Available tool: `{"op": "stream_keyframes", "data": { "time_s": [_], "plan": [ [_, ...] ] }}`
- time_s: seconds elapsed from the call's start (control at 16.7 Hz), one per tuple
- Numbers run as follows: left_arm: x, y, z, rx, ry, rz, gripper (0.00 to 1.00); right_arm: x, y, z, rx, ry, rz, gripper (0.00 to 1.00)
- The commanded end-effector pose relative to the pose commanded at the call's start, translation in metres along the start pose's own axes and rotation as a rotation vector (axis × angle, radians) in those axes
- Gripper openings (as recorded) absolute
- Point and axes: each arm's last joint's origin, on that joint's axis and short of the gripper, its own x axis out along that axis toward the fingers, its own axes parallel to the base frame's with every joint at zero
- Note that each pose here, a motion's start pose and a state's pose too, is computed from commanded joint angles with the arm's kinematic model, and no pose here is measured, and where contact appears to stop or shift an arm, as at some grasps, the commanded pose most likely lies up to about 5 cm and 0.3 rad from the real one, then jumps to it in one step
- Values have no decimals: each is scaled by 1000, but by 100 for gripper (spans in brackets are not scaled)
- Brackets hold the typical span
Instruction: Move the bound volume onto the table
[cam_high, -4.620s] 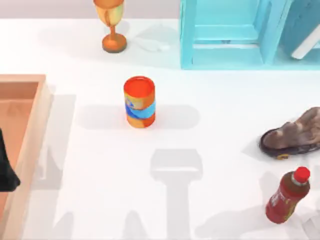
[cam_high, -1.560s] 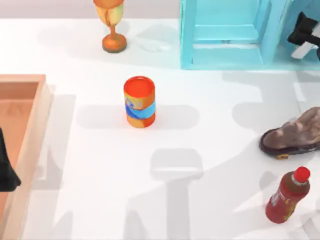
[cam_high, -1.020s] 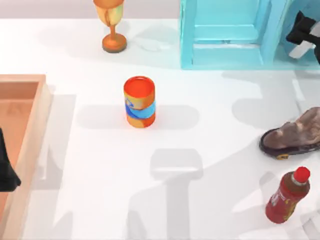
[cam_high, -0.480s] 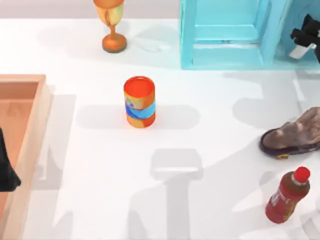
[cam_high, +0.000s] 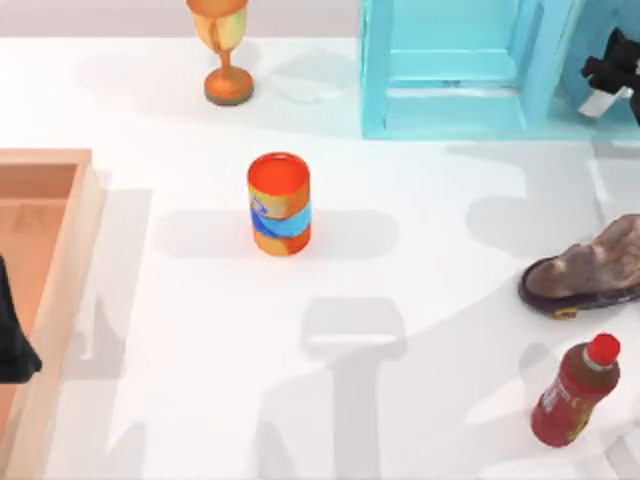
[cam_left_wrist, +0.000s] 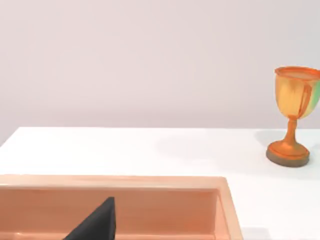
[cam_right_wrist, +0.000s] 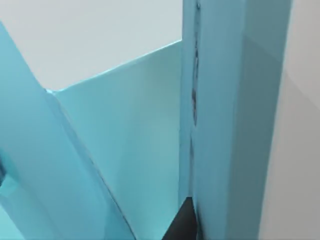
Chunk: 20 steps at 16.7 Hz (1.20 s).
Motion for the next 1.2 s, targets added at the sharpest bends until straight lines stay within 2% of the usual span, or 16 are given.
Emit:
{"op": "stream_keyframes", "data": {
  "time_s": [0.24, 0.36, 0.6, 0.78, 0.96, 1.2],
  "plan": [
    [0, 0, 0, 0, 0, 0, 100, -1, 2, 0, 2, 3, 4, 0],
    [0, 0, 0, 0, 0, 0, 100, -4, 0, 8, 0, 6, -16, 0],
    [0, 0, 0, 0, 0, 0, 100, -25, 11, 55, -12, -3, -51, 0],
    [0, 0, 0, 0, 0, 0, 100, -59, 32, 106, -17, -16, -47, 0],
    [0, 0, 0, 0, 0, 0, 100, -108, 57, 151, -19, -31, -25, 0],
    [0, 0, 0, 0, 0, 0, 100, -172, 77, 177, -13, -27, -2, 0]
  ]
}}
